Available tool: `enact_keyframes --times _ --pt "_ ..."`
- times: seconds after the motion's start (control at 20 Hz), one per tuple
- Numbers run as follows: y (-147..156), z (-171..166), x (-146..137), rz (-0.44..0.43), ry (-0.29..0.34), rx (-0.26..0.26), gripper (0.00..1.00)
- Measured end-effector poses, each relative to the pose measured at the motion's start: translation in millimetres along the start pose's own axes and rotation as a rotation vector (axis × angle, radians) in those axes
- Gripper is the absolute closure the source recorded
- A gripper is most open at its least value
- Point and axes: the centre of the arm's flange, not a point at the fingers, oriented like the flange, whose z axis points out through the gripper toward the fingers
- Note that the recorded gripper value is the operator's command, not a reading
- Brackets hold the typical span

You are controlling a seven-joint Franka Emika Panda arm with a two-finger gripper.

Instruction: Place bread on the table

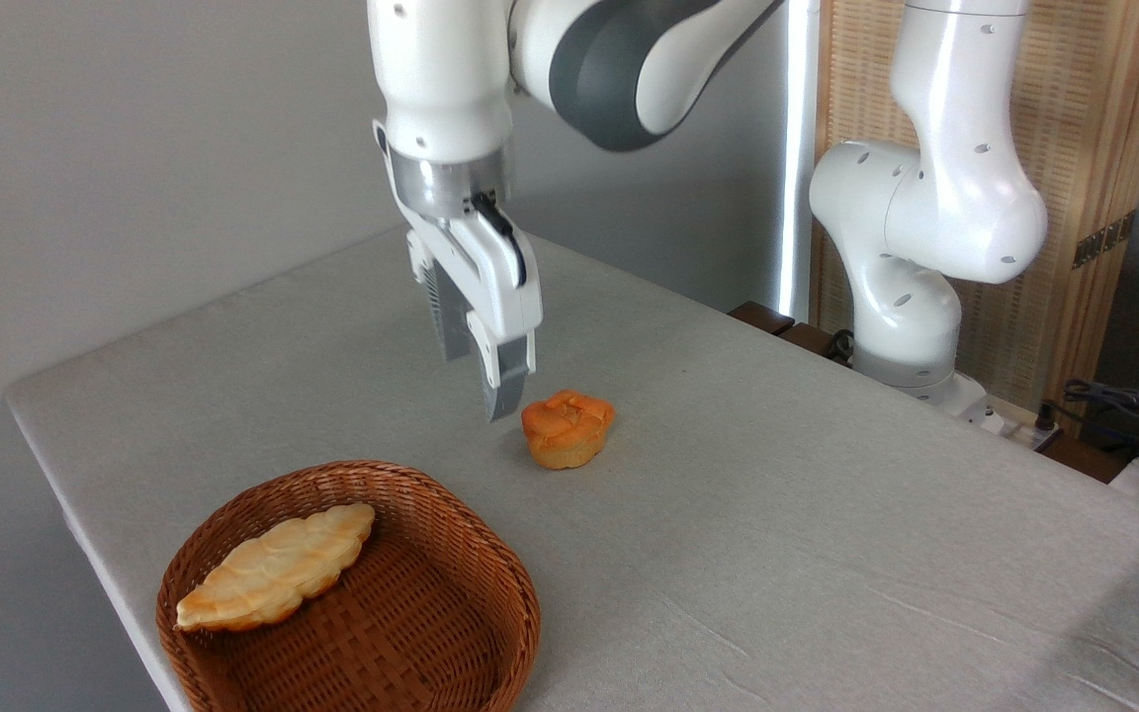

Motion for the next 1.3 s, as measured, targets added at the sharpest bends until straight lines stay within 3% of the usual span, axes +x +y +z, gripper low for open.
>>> enact_keyframes --times 0.2,0.45,0.65,1.3 --pt "1.0 -49.8 15.1 -0.126 0.031 0.055 0.00" --pt "-3.7 -97.9 20.3 -0.118 -0.092 0.127 0.00" --pt "-21.0 -105.6 29.7 -0.139 -0.126 0.148 0.00" --pt "-41.1 -110.0 32.8 -0.161 -0.116 0.155 0.00"
